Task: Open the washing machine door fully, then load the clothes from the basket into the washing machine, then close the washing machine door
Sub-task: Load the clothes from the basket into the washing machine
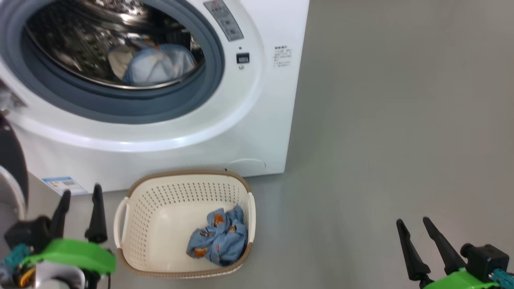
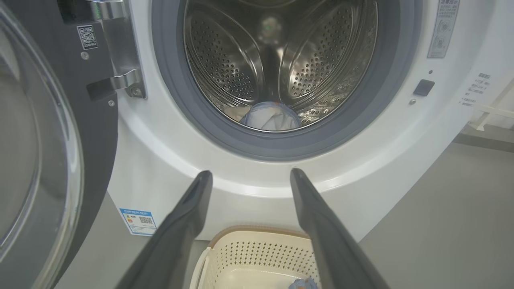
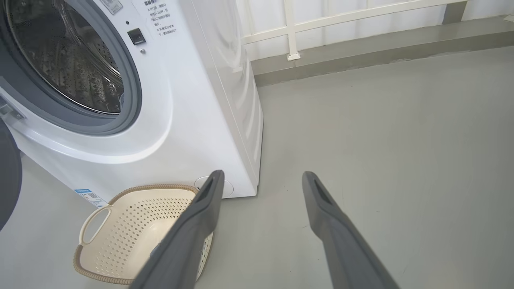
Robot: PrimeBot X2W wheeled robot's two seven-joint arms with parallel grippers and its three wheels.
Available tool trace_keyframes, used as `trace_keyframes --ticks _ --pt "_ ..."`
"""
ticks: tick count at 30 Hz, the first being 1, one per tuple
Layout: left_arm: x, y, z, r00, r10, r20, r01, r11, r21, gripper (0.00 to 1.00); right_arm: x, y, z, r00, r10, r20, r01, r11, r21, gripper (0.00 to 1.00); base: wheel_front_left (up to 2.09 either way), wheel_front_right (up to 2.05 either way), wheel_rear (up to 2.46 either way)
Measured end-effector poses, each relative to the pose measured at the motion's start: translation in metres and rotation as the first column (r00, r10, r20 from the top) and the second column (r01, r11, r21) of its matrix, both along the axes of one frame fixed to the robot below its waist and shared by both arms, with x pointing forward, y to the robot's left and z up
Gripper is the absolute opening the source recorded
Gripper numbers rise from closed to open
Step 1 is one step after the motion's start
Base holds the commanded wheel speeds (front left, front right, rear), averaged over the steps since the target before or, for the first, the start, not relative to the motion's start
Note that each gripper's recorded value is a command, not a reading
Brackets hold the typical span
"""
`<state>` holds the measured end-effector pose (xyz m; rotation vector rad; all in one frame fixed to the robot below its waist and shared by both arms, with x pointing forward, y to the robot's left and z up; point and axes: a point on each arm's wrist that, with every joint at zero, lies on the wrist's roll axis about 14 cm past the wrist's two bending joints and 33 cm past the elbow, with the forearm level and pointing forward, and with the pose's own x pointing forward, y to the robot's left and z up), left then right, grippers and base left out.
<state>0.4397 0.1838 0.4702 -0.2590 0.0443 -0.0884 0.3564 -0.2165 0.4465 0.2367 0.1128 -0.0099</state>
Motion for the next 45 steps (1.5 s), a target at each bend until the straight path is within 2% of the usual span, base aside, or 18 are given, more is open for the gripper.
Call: trace_keyframes --ticks 23,37,45 --pt "-0.075 0.022 -0.002 0.997 0.078 0.001 -0.078 0.997 0.019 1.0 -0.022 -0.014 0.014 0.999 -0.03 0.038 0.03 1.0 -0.004 1.0 0.0 0.0 0.0" --pt "-0.072 0.02 -0.011 0.997 0.075 -0.024 -0.074 0.997 0.023 1.0 -0.019 -0.012 0.007 0.999 -0.032 0.017 0.032 0.999 0.003 1.0 0.0 0.0 0.0" --pt "-0.065 -0.002 -0.037 0.994 0.023 -0.104 -0.023 1.0 -0.001 1.0 -0.003 -0.005 0.006 0.999 -0.037 0.022 0.036 0.999 0.029 1.0 0.0 0.0 0.0"
